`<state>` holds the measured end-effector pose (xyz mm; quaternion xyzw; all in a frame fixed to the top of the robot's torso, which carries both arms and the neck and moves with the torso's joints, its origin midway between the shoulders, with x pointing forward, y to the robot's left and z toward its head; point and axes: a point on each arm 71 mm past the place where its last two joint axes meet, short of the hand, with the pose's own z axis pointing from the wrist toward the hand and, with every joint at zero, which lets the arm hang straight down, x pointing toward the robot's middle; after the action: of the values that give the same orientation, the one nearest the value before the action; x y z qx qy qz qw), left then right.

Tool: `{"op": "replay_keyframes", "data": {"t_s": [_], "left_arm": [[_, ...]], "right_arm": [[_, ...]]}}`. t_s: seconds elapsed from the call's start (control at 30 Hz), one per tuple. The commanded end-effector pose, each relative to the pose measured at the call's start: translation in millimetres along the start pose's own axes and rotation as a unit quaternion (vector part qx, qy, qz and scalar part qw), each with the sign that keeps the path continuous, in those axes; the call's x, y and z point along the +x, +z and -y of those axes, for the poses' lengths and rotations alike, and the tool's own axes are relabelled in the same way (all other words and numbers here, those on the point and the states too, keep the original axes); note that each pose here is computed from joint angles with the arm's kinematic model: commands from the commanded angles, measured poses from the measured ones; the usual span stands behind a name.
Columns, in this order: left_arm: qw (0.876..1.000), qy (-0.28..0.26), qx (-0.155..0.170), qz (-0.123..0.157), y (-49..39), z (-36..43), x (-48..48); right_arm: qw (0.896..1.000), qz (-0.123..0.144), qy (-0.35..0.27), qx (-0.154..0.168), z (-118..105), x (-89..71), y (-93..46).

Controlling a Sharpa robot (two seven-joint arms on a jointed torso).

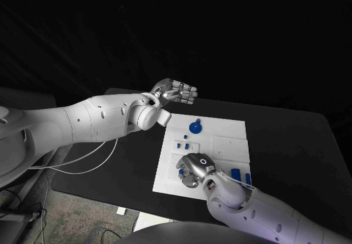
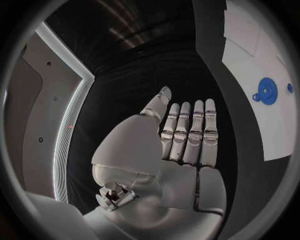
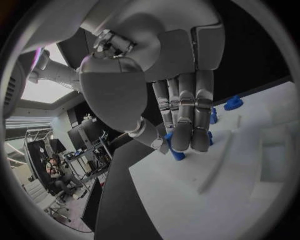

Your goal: Assemble the parts on the task board

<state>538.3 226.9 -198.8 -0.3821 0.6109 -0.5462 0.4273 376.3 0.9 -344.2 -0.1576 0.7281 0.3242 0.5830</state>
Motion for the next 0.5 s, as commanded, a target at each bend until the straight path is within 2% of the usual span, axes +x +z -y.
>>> {"op": "replay_keyframes", "data": {"t_s": [0.03, 0.5], "left_arm": [[1.000, -0.002, 0.002, -0.005, 0.6, 1.0, 1.9], [1.000, -0.001, 0.000, -0.003, -0.3, 0.3, -0.5]], "right_arm": [[1.000, 0.007, 0.014, 0.005, 1, 1.8, -2.0], [0.997, 0.048, 0.056, 0.020, 7, -8.4, -11.0]]}}
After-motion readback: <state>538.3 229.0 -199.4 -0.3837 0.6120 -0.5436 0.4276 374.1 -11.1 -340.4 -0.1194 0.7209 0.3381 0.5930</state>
